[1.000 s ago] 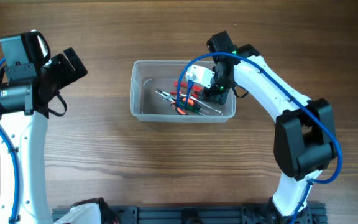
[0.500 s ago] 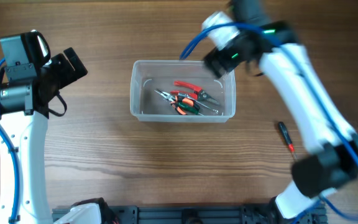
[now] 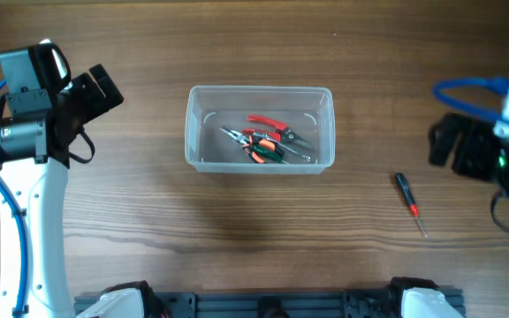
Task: Pack container
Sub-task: 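Lower the silver wrench into the container and open the right gripper, then grasp the red-black screwdriver by its handle with the right gripper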
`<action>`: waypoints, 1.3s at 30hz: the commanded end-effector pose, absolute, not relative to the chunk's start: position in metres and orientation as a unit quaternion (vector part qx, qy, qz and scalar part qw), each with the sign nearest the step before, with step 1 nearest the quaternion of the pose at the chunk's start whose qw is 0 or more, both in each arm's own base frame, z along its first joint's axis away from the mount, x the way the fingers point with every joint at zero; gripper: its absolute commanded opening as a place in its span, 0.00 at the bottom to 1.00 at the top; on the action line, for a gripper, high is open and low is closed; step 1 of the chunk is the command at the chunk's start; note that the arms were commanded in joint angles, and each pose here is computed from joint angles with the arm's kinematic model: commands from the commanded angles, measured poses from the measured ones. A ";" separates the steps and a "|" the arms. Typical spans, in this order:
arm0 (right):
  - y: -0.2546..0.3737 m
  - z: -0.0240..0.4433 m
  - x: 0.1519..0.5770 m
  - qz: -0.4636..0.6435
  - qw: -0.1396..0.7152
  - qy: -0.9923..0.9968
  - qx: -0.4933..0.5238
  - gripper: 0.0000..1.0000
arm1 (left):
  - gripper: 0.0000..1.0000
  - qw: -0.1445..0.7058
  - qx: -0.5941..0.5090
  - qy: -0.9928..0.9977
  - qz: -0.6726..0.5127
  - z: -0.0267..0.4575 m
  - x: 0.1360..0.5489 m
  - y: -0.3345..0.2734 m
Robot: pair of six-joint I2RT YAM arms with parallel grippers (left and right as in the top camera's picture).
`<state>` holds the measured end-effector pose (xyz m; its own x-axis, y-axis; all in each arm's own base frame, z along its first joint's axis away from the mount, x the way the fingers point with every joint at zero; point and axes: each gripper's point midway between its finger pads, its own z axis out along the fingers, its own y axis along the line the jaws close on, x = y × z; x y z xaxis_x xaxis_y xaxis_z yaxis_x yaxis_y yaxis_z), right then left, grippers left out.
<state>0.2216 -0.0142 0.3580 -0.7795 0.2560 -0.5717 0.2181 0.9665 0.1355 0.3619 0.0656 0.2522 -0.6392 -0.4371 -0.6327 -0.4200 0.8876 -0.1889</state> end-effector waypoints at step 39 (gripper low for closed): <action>-0.050 0.027 0.239 -0.025 -0.011 0.996 -0.085 1.00 | 1.00 0.361 -0.239 0.901 -0.008 0.259 0.362 0.069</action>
<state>0.2415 -0.0442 0.0294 -0.9838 -0.1775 0.0249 -0.1786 0.9826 -0.0510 0.3624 0.0657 0.2527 -0.6375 -0.4369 -0.6347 -0.4198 0.8877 -0.1894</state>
